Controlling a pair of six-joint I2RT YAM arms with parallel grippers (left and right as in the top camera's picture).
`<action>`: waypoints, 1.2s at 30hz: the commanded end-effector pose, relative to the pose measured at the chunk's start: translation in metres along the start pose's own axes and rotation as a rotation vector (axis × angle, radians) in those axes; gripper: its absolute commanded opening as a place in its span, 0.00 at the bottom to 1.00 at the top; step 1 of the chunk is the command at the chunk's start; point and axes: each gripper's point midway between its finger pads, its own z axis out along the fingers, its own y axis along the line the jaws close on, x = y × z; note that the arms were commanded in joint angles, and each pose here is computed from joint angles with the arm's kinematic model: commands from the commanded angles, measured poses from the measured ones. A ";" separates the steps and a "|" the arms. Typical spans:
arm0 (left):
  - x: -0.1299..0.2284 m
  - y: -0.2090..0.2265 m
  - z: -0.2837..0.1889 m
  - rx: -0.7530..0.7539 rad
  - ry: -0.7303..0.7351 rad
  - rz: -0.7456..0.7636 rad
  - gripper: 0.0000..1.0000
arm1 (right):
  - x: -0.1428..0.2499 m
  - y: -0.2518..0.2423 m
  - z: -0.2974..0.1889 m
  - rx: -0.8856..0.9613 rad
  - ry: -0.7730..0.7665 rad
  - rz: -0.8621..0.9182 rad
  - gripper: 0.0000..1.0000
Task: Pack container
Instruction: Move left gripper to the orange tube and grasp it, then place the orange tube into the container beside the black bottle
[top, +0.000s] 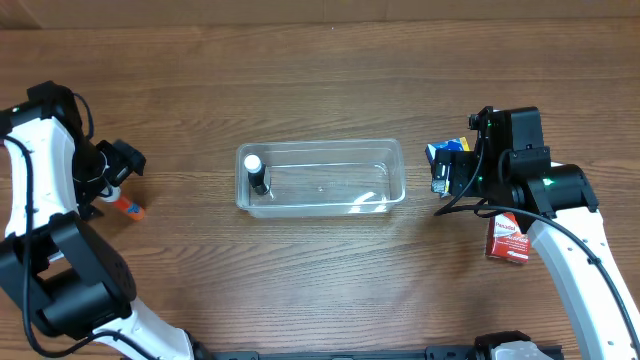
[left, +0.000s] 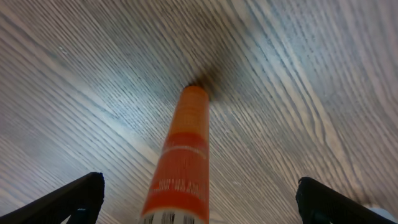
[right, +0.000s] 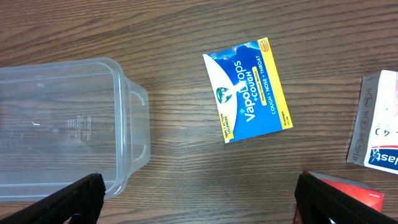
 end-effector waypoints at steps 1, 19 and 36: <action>0.002 0.002 0.011 -0.034 0.023 0.016 0.90 | -0.010 0.000 -0.008 0.004 -0.035 -0.001 1.00; 0.002 0.015 0.011 -0.107 0.018 0.031 0.10 | -0.009 -0.001 -0.008 0.005 -0.032 -0.001 1.00; 0.133 -0.123 -0.150 0.268 -0.359 0.553 0.04 | -0.010 -0.001 -0.008 0.004 -0.036 -0.001 1.00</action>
